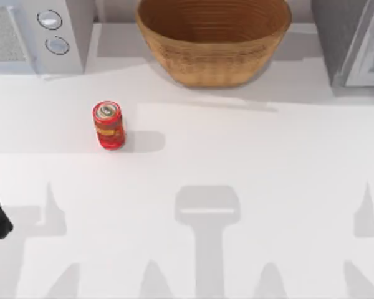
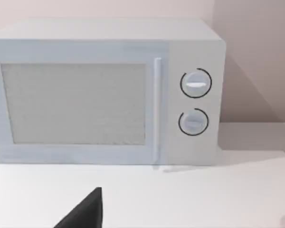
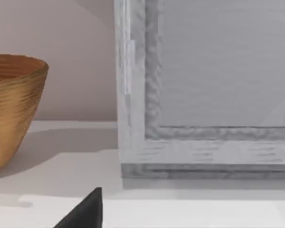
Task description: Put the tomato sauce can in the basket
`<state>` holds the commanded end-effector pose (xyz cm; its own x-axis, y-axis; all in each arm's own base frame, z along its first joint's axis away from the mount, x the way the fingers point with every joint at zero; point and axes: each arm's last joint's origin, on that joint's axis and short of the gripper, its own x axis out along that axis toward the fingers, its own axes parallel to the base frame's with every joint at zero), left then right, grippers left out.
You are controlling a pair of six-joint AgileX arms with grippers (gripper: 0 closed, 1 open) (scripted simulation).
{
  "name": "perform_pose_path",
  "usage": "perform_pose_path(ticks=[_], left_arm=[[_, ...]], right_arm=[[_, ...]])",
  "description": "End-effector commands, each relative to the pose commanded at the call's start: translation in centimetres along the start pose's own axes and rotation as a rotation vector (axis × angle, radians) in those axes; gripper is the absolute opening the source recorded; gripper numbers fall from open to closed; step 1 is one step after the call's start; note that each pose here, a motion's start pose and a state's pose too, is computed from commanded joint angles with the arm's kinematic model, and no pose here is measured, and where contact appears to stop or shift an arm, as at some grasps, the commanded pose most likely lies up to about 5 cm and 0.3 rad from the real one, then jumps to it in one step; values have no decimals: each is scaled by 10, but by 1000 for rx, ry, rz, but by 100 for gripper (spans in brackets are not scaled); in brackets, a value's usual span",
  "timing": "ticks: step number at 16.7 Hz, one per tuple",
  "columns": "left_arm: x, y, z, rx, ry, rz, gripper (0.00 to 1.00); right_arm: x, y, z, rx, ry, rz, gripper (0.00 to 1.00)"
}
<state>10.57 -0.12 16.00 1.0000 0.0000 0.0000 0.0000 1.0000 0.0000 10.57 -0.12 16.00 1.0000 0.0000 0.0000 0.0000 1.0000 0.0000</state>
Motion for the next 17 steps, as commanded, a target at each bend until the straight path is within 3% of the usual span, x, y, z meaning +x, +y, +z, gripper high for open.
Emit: perform_pose_path(ticks=[4,8,12,17], left_arm=[[1,-1,2,19,25,-25,100],[8,-5,15,127,164,-167,100],[30,-9,38,273,346,-416,100],[92,-9,50,360,536,-826,100]], right_arm=[[0,0,0,0,0,0,100],[0,0,0,0,0,0,100],[0,0,0,0,0,0,100],[0,0,0,0,0,0,100]])
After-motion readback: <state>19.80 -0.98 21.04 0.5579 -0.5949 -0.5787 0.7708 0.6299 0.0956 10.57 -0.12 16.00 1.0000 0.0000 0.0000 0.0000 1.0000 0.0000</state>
